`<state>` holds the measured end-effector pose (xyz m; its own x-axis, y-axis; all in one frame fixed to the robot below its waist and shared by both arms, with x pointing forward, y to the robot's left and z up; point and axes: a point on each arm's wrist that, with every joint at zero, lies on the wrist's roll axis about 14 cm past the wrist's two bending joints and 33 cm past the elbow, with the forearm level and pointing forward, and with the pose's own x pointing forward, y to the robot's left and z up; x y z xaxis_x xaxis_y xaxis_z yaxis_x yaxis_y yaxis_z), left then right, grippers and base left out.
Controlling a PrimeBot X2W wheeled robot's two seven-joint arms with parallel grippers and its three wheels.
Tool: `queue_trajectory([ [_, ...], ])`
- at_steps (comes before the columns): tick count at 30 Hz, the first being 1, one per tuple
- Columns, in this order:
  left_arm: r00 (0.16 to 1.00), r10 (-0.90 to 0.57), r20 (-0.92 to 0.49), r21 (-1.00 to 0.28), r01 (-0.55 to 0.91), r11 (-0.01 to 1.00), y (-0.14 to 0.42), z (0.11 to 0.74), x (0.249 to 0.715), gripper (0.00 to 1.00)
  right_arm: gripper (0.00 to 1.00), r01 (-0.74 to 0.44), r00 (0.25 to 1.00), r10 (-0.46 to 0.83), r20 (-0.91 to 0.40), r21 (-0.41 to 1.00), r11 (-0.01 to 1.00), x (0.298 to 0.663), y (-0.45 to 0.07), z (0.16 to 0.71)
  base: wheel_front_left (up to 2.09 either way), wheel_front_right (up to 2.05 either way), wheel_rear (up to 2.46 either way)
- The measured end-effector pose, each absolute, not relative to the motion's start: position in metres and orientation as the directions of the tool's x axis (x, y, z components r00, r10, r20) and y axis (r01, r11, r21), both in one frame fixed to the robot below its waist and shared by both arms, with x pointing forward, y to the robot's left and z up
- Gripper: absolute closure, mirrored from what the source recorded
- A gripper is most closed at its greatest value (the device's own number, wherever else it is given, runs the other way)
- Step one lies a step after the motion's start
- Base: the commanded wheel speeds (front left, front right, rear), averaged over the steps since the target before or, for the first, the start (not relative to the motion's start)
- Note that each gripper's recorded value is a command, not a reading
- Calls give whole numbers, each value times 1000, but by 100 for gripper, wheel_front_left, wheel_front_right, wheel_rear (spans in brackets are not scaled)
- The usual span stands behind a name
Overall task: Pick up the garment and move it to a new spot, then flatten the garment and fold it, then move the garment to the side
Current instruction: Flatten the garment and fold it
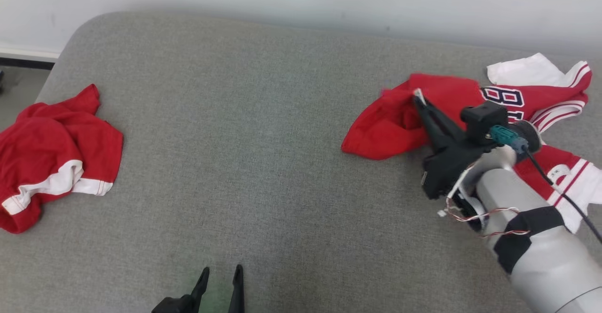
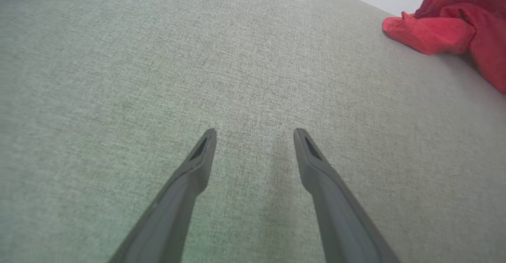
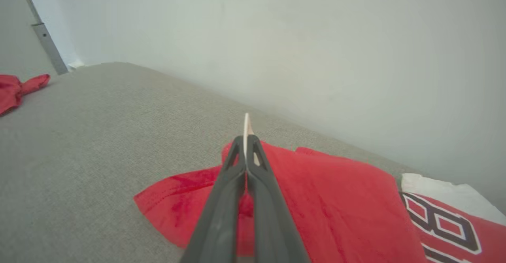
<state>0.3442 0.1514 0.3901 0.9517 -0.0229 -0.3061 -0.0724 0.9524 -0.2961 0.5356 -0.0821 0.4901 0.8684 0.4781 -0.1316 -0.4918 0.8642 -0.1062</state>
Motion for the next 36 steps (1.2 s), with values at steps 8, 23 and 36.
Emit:
queue_trajectory([
  [8,958,-38,-283,-283,-45,958,151,396,339,0,100,-619,779,615,122,1,785,489,-18,561,0,0,0],
  [23,966,-62,-251,-271,-8,962,149,405,325,0,0,-748,625,774,-101,206,631,361,25,482,0,0,0],
  [36,969,-115,-217,-265,55,963,135,414,334,0,0,-449,882,469,-49,218,867,389,-88,489,0,0,0],
])
